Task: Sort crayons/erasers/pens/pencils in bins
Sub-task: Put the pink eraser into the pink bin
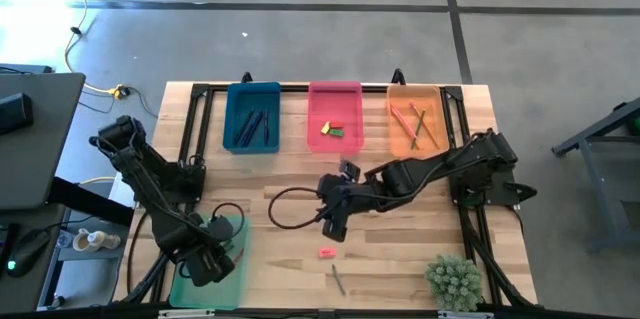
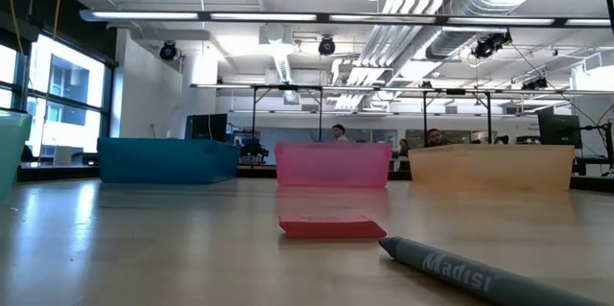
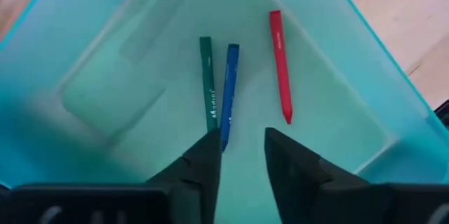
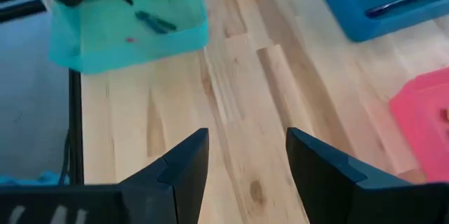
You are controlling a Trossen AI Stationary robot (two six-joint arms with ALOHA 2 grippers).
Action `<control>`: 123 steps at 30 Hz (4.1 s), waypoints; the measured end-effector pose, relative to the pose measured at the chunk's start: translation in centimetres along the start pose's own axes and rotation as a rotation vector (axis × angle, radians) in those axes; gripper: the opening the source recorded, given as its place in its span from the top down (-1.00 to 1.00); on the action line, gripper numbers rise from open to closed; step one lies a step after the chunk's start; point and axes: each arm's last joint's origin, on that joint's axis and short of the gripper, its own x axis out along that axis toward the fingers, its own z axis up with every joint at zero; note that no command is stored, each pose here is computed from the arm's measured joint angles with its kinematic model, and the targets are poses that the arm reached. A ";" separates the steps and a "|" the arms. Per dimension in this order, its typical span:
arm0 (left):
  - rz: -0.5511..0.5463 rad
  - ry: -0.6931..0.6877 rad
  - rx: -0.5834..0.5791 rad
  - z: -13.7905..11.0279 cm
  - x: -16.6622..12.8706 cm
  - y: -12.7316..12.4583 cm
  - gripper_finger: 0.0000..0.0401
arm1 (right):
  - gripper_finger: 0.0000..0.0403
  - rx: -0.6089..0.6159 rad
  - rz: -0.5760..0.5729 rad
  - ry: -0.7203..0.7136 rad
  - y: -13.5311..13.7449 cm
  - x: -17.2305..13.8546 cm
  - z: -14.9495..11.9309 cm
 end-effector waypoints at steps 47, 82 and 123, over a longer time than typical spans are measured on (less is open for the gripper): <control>-0.530 -0.686 0.277 4.1 -12.8 8.5 0.15 | 0.18 -0.322 0.097 0.505 6.2 16.7 -11.1; -0.728 -0.677 0.147 4.7 -15.3 16.3 0.15 | 0.77 -0.219 -0.007 0.546 6.2 18.5 -13.0; -0.577 -0.889 0.141 5.5 -15.3 16.3 0.15 | 0.78 0.000 -0.433 0.138 -9.8 10.1 1.4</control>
